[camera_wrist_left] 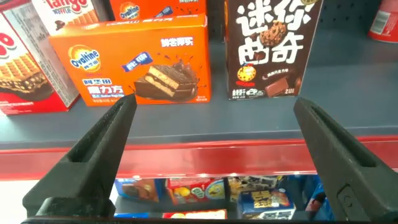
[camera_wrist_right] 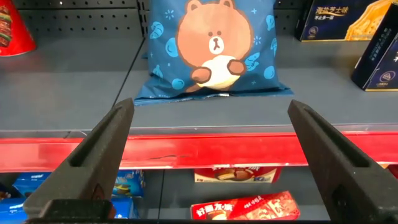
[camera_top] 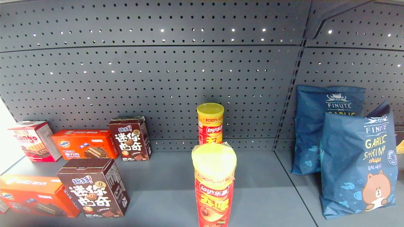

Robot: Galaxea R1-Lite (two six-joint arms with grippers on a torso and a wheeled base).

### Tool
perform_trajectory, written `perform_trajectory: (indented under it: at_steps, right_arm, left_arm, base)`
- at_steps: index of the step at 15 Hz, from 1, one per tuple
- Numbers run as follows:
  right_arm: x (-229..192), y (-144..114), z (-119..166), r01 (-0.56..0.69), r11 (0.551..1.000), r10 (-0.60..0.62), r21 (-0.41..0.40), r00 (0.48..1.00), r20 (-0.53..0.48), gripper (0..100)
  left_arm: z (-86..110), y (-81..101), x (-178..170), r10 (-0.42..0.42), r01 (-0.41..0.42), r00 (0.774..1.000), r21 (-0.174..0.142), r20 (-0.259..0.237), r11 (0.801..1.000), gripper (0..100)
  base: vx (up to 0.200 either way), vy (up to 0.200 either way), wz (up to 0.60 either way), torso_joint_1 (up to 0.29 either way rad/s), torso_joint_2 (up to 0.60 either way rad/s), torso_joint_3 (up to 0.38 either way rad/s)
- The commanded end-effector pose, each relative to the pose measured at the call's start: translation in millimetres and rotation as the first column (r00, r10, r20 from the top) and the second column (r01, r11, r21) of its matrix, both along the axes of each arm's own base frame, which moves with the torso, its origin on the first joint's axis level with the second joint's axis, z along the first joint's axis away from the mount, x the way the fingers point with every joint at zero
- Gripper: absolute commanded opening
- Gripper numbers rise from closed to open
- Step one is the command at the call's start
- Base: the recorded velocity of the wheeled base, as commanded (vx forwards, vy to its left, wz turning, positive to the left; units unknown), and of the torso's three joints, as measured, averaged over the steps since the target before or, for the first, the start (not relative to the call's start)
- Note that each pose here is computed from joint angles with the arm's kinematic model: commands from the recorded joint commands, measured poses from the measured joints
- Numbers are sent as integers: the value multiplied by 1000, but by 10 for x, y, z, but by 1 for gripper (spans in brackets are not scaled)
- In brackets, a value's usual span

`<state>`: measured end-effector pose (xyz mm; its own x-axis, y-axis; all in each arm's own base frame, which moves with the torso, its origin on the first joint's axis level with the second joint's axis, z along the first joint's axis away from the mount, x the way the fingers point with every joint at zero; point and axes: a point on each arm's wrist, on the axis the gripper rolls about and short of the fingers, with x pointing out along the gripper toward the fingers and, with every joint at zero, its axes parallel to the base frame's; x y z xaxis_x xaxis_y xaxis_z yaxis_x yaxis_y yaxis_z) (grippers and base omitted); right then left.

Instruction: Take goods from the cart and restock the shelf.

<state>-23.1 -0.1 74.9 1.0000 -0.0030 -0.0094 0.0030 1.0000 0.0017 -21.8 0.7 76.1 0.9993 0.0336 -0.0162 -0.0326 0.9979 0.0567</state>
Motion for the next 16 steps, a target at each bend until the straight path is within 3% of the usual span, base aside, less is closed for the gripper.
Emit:
perform_trajectory:
  at_steps: [1,2,11,13,16]
  right_arm:
    - [1,0,0,0,1000,0,1,1000,-1,100]
    - [1,0,0,0,1000,0,0,1000,-1,100]
    - [1,0,0,-1,1000,1,0,1000,-1,100]
    - [1,0,0,-1,1000,1,0,1000,-1,100]
    - [1,0,0,-1,1000,1,0,1000,-1,100]
  left_arm:
    - [-10,1,-10,1,0,1000,-36,14,999,100]
    - [-10,1,-10,1,0,1000,-61,15,998,100]
    - [-8,1,-10,3,-2,1000,-61,17,998,100]
    - [-8,1,-10,1,0,1000,-62,17,998,100]
    - [-8,0,-10,0,1,1000,-61,17,998,100]
  base:
    - [0,0,0,0,0,0]
    - [0,0,0,0,0,0]
    - [0,0,0,0,0,0]
    - [-200,0,0,5,2,2]
    - [0,0,0,0,0,0]
